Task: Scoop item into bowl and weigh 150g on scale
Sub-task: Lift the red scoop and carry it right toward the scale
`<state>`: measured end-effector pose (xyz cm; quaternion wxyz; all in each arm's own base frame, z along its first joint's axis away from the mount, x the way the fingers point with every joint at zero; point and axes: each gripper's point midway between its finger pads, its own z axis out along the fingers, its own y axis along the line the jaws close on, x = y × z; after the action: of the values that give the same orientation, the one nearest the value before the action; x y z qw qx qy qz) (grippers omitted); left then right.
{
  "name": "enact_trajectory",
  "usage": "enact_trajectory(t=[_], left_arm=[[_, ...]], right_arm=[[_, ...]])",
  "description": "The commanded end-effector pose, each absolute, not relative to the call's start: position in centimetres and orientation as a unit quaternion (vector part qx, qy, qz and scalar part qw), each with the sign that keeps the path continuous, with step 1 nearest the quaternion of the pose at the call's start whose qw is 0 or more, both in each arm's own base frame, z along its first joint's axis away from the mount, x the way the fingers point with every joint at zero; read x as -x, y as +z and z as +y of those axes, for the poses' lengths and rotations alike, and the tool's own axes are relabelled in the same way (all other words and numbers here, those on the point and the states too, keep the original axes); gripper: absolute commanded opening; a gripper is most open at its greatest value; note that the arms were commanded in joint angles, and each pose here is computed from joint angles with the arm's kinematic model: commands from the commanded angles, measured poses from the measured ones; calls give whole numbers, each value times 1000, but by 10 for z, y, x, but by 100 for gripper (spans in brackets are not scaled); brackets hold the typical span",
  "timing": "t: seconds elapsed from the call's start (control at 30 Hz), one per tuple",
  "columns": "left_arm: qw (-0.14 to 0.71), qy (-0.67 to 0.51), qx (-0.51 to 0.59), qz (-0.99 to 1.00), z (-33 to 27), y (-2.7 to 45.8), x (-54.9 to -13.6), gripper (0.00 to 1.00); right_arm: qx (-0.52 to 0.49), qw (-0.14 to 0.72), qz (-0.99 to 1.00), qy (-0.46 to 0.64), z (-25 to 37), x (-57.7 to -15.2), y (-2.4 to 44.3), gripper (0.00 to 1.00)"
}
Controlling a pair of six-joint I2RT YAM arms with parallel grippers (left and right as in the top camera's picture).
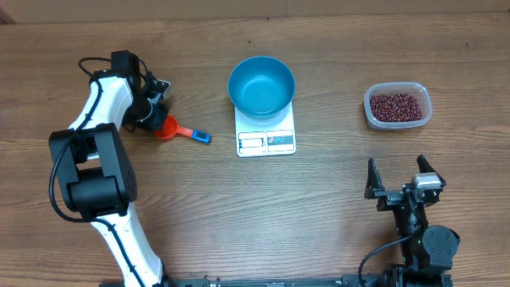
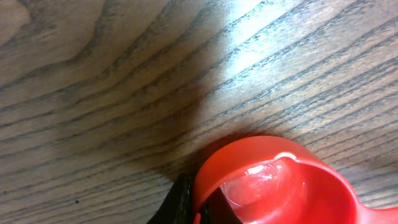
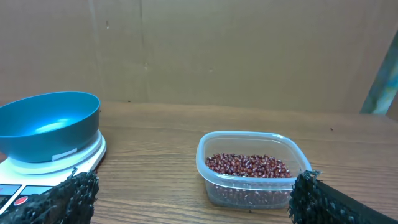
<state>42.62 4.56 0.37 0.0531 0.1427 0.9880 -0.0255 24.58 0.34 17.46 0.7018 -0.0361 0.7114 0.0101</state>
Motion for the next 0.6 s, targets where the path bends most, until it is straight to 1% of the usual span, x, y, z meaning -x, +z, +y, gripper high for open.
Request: enact_trajectory(t=[0.0,0.13,0.3,0.47,0.57], left_arm=[[30,-29,-138,990,44,-7,-417,4],[20,-32,-137,990,44,-2,-413,4],[25,-30,-135,990,44,19,-418,4],[54,-29,-123,991,43,57,-426,4],[81,-30,-121,989,40,89,-425,4]], right_arm=[[33,703,711,8,2,-246,173,100],[33,703,711,8,2,-246,173,100],[33,703,711,8,2,-246,173,100],[33,703,711,8,2,-246,173,100],[33,703,711,8,2,-246,173,100]])
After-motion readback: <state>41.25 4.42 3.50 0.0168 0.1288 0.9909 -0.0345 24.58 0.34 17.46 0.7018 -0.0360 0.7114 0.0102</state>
